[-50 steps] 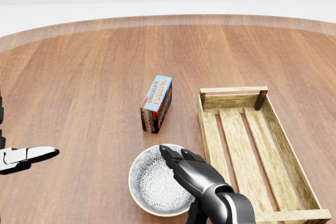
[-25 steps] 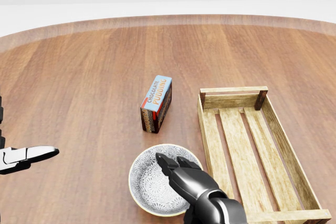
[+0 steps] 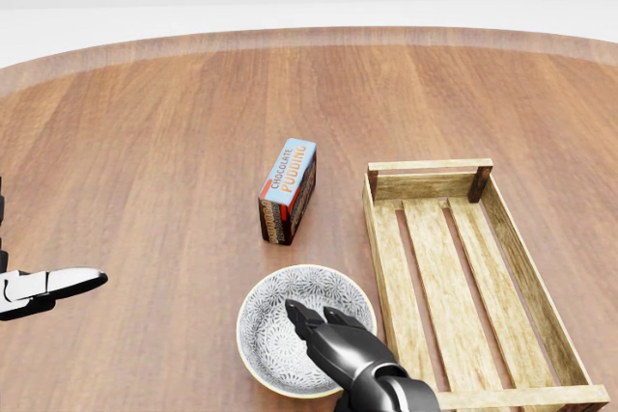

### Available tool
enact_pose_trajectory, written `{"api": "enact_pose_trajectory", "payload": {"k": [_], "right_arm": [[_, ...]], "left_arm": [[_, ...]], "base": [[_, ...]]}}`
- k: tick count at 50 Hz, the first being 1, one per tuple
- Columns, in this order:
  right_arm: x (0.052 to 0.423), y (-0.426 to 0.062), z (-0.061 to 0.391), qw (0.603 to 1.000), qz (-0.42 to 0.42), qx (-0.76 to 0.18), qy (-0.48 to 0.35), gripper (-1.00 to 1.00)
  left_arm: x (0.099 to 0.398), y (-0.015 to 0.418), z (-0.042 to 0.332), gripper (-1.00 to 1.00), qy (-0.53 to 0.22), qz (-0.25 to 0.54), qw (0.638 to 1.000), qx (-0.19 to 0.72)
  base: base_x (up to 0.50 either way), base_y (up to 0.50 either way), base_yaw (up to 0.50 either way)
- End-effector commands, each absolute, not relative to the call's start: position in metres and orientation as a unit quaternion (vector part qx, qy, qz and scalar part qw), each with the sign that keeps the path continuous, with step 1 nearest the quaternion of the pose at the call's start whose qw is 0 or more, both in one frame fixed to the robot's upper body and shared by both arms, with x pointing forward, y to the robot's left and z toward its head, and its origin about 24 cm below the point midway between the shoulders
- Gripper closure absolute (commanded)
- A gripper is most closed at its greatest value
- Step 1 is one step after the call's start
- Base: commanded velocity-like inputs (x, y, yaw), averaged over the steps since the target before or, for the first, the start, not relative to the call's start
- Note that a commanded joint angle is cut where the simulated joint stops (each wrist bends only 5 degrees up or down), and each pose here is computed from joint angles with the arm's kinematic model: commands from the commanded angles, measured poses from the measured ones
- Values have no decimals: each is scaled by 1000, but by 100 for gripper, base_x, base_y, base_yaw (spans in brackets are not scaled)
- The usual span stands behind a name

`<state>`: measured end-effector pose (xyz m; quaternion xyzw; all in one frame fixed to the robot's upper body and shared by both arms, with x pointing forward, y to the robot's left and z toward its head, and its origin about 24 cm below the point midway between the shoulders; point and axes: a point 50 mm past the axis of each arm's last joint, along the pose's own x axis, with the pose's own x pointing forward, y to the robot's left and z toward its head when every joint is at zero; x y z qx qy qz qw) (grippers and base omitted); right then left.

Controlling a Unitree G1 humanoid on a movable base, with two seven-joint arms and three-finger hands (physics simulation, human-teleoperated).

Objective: Pick up the bowl on the left and put it in the tray.

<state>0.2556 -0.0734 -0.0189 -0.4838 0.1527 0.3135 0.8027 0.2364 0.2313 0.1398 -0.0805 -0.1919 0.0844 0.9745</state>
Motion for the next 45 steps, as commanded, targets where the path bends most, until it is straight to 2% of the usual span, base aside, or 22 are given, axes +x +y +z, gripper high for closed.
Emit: {"api": "enact_pose_trajectory", "payload": {"k": [1, 27, 29, 30, 31, 32, 33, 34, 36, 45], "right_arm": [[254, -71, -30, 800, 317, -482, 166, -100], [256, -62, -44, 782, 332, -493, 185, -100], [256, -61, -43, 782, 334, -494, 185, -76], [255, -60, -42, 781, 336, -495, 182, -36], [255, -60, -42, 780, 336, -495, 182, -36], [255, -60, -44, 781, 335, -494, 184, 11], [255, -60, -44, 781, 335, -494, 184, 11], [254, -59, -43, 780, 337, -494, 182, 75], [254, -58, -43, 780, 338, -494, 181, 100], [250, -53, -40, 780, 345, -493, 173, 100]], "left_arm": [[236, 231, 140, -100, -192, 85, 974, -80], [236, 230, 141, -100, -194, 83, 974, -81], [236, 229, 141, -100, -194, 83, 974, -80], [236, 229, 140, -100, -192, 82, 975, -80], [236, 229, 140, -100, -192, 82, 975, -80], [236, 229, 140, -100, -193, 82, 975, -80], [236, 229, 140, -100, -193, 82, 975, -80], [236, 229, 141, -100, -195, 82, 974, -80], [236, 228, 140, -100, -193, 82, 975, -79], [237, 230, 140, -100, -192, 82, 975, -79]], "base": [[0, 0, 0], [0, 0, 0], [0, 0, 0], [0, 0, 0], [0, 0, 0], [0, 0, 0], [0, 0, 0], [0, 0, 0], [0, 0, 0], [0, 0, 0]]}}
